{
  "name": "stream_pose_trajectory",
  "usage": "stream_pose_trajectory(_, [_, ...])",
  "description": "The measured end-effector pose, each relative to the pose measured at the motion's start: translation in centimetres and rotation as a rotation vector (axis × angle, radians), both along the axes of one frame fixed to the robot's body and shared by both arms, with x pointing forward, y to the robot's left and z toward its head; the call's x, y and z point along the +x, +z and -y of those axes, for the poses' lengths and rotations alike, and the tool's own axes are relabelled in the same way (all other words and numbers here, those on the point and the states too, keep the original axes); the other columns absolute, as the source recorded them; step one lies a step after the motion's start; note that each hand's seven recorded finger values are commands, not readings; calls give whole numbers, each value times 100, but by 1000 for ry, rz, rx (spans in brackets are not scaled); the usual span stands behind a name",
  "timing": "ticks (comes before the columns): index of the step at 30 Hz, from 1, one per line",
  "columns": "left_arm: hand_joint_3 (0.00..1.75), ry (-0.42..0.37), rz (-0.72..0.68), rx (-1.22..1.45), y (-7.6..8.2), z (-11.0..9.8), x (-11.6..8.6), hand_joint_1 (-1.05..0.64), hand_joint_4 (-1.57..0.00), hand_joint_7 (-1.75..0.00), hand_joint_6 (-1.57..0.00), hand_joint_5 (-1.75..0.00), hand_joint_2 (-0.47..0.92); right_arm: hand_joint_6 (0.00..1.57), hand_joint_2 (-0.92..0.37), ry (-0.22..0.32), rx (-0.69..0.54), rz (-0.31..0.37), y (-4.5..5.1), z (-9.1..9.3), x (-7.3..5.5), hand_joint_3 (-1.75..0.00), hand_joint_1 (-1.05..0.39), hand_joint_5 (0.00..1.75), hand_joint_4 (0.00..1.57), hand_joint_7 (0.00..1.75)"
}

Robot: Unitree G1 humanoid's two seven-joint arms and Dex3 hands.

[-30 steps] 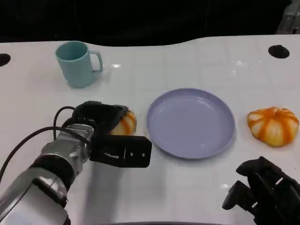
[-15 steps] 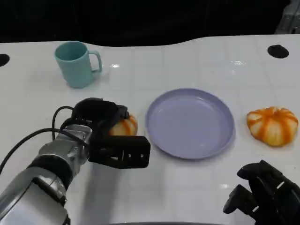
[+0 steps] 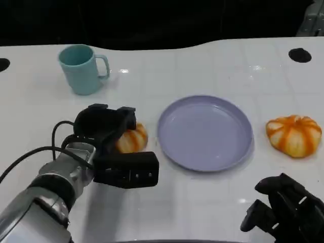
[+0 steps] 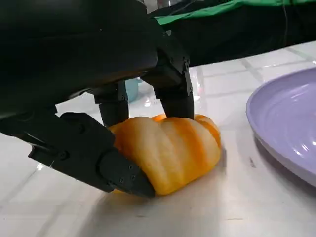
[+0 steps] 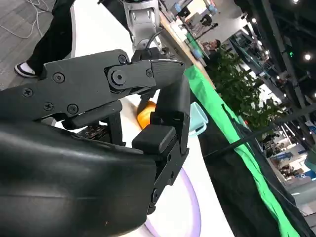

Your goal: Grasp the bread from the table and place it into the plate.

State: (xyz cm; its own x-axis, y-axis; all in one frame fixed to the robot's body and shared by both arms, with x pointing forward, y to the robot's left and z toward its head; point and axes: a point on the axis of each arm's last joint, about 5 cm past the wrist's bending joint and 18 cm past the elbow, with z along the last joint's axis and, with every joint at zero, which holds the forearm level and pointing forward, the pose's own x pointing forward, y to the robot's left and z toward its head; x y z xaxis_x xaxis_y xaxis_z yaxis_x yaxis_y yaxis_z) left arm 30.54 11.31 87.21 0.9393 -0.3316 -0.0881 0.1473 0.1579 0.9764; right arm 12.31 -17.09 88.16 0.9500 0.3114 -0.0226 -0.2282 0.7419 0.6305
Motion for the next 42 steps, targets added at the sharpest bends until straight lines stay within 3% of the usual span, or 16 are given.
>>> stream_pose_trajectory(3, [31, 41, 14, -64, 18, -6, 13, -11, -86, -170, -62, -175, 91, 69, -92, -1, 0, 1, 0, 2, 3, -20, -55, 151, 58, 94])
stream_pose_trajectory(4, [54, 67, 15, -110, 30, -4, 20, -11, -88, -172, -65, -175, 83, 70, -92, -1, 0, 0, -1, 3, 3, -20, -55, 151, 58, 94])
stream_pose_trajectory(6, [80, 148, -11, -270, 72, 10, 46, -10, -89, -174, -67, -175, 70, 70, -92, -2, 0, 0, -1, 4, 3, -20, -54, 151, 58, 94])
stream_pose_trajectory(9, [87, 208, -47, -423, 140, 31, 86, -8, -91, -175, -70, -175, 66, 70, -92, -2, 0, -1, -2, 4, 3, -20, -54, 151, 58, 94])
stream_pose_trajectory(12, [96, 200, -45, -469, 193, 65, 113, -7, -90, -175, -71, -175, 60, 70, -92, -1, 0, -3, -6, 3, 2, -20, -55, 151, 58, 94])
stream_pose_trajectory(17, [111, 128, -6, -499, 292, 121, 153, -10, -86, -175, -70, -175, 52, 71, -92, 1, -2, -5, -7, -6, 4, -19, -56, 151, 58, 94])
stream_pose_trajectory(21, [110, 76, 32, -499, 397, 168, 201, -10, -88, -175, -67, -175, 51, 71, -92, -2, -6, -10, -7, -14, 5, -19, -55, 150, 59, 93])
stream_pose_trajectory(32, [129, -208, 168, -423, 663, 486, 241, -11, -98, -175, -76, -175, 35, 72, -92, -6, -6, -14, -6, -20, 5, -18, -56, 150, 59, 93])
stream_pose_trajectory(38, [122, -338, 178, -364, 681, 657, 193, -12, -98, -175, -79, -175, 36, 73, -92, -17, -6, -18, 4, -31, 2, -18, -53, 147, 61, 89])
stream_pose_trajectory(42, [105, -406, 188, -324, 719, 761, 177, -16, -97, -175, -78, -175, 49, 74, -92, -15, -5, -19, 4, -39, -3, -20, -53, 146, 62, 88])
